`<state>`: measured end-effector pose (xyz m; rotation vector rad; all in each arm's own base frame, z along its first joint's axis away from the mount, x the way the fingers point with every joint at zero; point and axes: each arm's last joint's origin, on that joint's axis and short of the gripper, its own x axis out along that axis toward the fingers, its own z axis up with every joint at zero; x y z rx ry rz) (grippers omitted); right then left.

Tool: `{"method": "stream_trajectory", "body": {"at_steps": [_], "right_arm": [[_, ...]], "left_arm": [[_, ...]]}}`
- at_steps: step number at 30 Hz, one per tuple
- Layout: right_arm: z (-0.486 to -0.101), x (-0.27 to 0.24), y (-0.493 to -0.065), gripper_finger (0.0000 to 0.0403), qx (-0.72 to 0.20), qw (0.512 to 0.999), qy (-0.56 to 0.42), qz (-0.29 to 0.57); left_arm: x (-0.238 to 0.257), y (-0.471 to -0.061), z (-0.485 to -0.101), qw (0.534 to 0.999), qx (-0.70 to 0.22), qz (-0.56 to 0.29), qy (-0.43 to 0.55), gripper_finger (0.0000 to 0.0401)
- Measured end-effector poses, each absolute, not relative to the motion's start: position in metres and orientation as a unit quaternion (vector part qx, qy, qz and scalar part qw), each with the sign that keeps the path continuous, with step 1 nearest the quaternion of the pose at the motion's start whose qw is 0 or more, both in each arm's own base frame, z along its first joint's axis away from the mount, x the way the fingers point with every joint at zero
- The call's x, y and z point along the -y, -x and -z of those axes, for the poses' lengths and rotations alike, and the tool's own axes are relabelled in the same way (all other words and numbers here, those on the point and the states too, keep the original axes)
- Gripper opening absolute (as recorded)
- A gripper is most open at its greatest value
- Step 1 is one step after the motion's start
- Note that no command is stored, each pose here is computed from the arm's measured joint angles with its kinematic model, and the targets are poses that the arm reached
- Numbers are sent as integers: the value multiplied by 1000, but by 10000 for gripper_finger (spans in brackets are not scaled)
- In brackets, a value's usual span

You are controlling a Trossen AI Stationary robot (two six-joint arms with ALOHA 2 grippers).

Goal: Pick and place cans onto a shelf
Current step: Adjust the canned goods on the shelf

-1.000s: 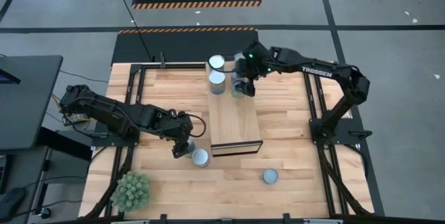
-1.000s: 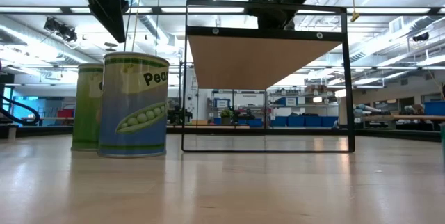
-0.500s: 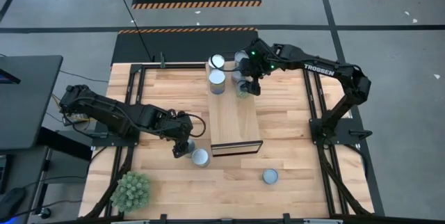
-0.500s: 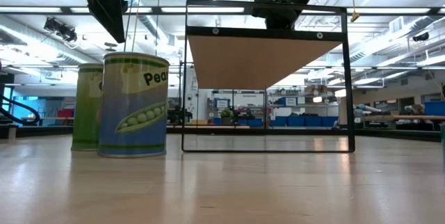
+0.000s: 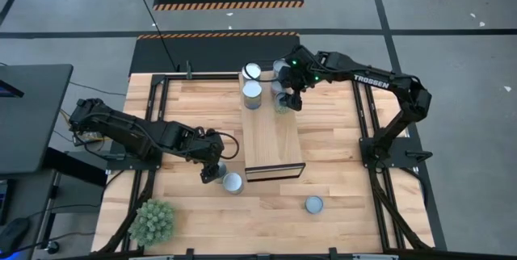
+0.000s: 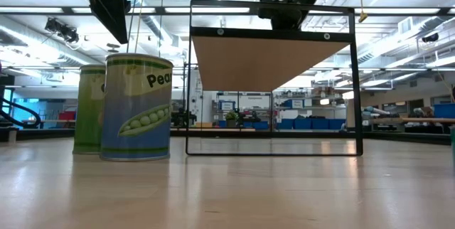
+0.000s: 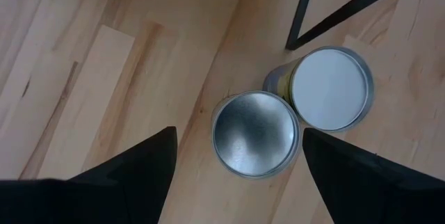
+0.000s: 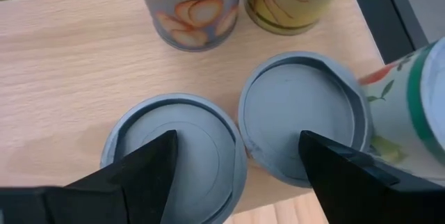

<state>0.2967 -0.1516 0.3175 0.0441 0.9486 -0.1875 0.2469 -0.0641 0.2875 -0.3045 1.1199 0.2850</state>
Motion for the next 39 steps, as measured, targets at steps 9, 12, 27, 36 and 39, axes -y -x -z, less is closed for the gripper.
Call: {"method": "stream_trajectory", "body": {"at_steps": [9,12,27,36,39], "right_arm": [[-334,146,-289,308,-425,898,-13,112],[-341,144,-285,308,-415,902,-13,115],[-358,190,-241,308,-361,902,-104,213],[-349,224,-215,308,-280,877,-307,242],[-339,233,-207,308,-252,854,-383,245]], "left_arm": [[64,-247,-288,827,-527,-134,143,315],[64,-247,-288,827,-527,-134,143,315],[64,-247,-288,827,-528,-134,142,315],[64,-247,-288,827,-528,-133,142,315],[64,-247,-288,827,-528,-134,142,315]]}}
